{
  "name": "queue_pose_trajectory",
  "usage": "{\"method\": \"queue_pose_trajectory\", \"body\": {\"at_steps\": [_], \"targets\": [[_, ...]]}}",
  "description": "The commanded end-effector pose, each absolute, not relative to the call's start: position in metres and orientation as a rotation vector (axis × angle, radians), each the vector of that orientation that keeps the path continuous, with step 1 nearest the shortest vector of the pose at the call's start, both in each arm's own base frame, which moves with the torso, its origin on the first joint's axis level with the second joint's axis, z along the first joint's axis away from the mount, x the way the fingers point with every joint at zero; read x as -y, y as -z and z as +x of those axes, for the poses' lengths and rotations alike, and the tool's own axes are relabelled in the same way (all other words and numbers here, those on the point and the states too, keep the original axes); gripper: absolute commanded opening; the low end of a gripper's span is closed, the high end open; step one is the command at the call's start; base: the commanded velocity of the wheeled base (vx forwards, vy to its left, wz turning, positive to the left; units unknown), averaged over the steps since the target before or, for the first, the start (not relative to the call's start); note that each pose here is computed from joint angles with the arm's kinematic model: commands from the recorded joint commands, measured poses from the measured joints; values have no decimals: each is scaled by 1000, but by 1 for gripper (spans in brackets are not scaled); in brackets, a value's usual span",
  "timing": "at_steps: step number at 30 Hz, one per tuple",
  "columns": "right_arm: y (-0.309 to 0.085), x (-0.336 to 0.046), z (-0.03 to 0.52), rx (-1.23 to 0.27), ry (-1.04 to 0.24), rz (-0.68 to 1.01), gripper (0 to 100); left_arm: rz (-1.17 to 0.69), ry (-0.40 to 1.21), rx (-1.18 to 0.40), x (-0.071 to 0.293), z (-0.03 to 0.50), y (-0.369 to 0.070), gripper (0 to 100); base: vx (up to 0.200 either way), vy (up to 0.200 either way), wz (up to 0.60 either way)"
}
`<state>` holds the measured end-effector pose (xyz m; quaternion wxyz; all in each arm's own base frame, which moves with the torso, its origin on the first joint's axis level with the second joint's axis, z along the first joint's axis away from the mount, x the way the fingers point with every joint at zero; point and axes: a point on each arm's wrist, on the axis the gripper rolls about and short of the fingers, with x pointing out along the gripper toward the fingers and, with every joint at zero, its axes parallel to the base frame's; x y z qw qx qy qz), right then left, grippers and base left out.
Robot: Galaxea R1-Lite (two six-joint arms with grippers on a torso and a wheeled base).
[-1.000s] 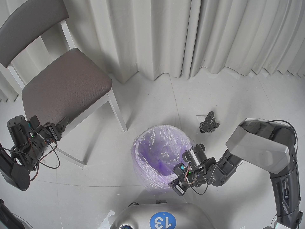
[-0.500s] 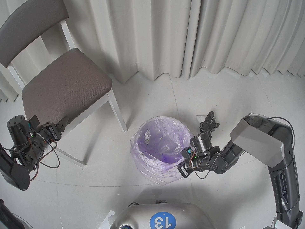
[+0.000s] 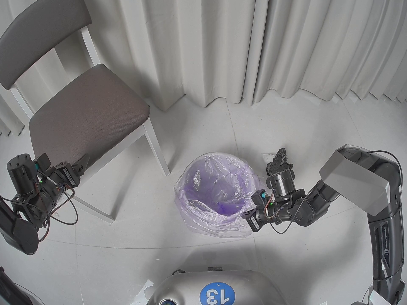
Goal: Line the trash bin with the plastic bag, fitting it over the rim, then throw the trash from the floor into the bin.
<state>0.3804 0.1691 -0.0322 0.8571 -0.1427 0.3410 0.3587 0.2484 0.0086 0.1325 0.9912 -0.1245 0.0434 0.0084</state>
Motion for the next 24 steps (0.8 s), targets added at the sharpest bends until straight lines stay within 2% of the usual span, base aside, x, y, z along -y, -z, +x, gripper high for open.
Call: {"method": "queue_pose_trajectory", "body": {"at_steps": [1,9,17,24], "targets": [[30,-166,378,-715,-759,-314,100,-250,-15,-80,-8,246,-132,100,0,0,0],[24,-156,376,-711,-752,-331,100,-249,-14,-73,-8,244,-132,100,0,0,0],[-15,-150,365,-644,-813,-283,100,-249,-13,-71,-8,244,-132,100,0,0,0],[-33,-146,362,-598,-801,-283,100,-249,-14,-63,-9,243,-134,100,0,0,0]]}}
